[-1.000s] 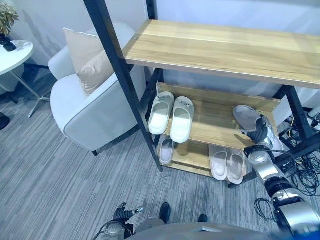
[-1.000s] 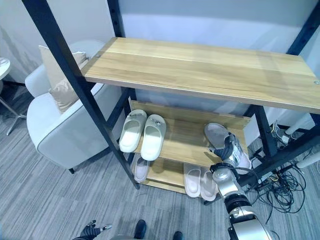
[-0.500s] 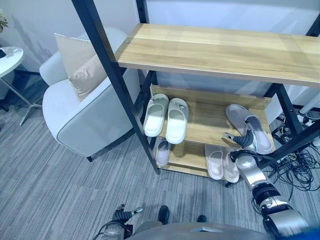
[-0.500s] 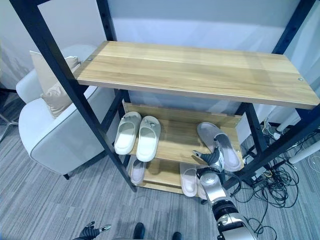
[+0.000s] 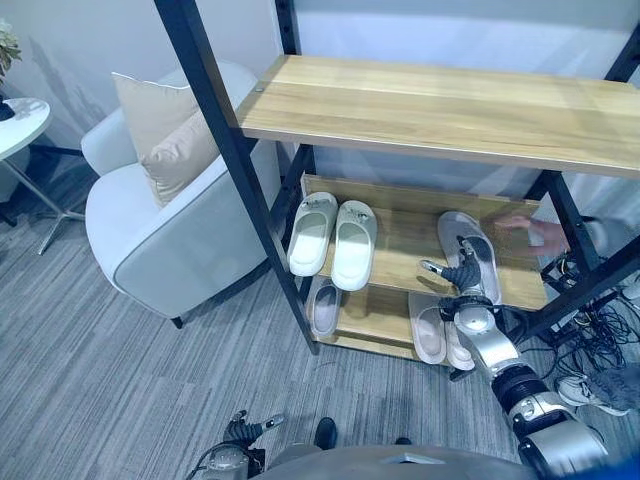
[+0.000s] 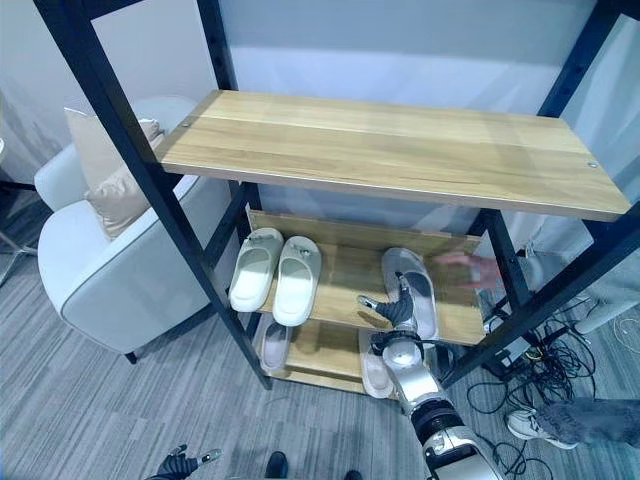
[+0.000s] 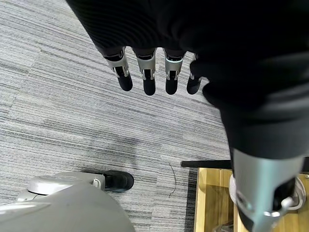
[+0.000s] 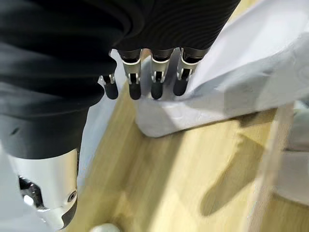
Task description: Arrange the slippers neatly on the shoe rack.
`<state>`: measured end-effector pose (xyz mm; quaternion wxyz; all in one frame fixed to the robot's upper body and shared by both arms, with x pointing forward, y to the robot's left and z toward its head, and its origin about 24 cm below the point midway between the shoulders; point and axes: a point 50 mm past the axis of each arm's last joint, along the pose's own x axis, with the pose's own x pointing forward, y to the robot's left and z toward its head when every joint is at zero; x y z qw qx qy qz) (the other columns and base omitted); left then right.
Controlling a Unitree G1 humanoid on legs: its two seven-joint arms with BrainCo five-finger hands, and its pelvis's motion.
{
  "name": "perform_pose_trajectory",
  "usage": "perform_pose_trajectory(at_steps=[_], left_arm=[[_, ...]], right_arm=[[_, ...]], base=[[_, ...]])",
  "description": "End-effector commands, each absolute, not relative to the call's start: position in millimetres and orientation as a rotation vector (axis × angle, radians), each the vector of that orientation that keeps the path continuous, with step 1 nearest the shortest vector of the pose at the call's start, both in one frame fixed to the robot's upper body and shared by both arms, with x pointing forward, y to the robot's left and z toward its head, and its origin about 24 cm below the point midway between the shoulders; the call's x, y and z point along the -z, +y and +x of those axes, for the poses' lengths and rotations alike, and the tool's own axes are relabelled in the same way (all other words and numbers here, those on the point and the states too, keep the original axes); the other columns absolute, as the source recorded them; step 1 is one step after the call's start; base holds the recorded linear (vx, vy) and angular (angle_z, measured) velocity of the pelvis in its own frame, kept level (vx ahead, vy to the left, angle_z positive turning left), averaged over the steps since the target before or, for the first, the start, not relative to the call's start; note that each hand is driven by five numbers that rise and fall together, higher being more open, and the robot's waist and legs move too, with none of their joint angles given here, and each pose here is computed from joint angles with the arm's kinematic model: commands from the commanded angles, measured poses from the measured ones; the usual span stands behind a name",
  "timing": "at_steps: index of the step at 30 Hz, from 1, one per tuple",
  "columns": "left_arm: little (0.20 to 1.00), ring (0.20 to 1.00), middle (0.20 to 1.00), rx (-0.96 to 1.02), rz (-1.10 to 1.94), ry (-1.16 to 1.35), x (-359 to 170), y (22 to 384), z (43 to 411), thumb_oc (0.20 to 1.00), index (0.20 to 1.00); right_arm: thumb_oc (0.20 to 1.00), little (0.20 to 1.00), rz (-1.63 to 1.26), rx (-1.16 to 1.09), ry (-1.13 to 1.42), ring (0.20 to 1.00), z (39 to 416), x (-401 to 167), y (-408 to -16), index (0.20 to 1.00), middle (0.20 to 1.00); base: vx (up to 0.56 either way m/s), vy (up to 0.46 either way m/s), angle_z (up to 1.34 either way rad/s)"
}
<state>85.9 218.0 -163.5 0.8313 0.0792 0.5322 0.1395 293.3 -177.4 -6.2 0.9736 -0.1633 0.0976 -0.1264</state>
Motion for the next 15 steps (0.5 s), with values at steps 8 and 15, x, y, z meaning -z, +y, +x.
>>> perform_pose_trajectory(at_steps=[8, 15], left_arm=[[1.000, 1.000, 1.000, -0.249, 0.193, 1.145, 165.8, 204.1, 94.9, 1.000, 1.000], [1.000, 1.000, 1.000, -0.243, 0.232, 1.136, 164.3, 213.1, 93.9, 1.000, 1.000]], right_arm=[[1.000, 1.000, -0.325, 0.420, -0.127, 1.000, 299.2, -55.6, -217.6, 1.000, 1.000], [1.000, 1.000, -0.649, 0.564, -0.197, 1.000, 291.1, -77.7, -268.6, 1.000, 1.000]], base=[[0.00, -0.001, -0.01], [0.00, 0.000, 0.00]])
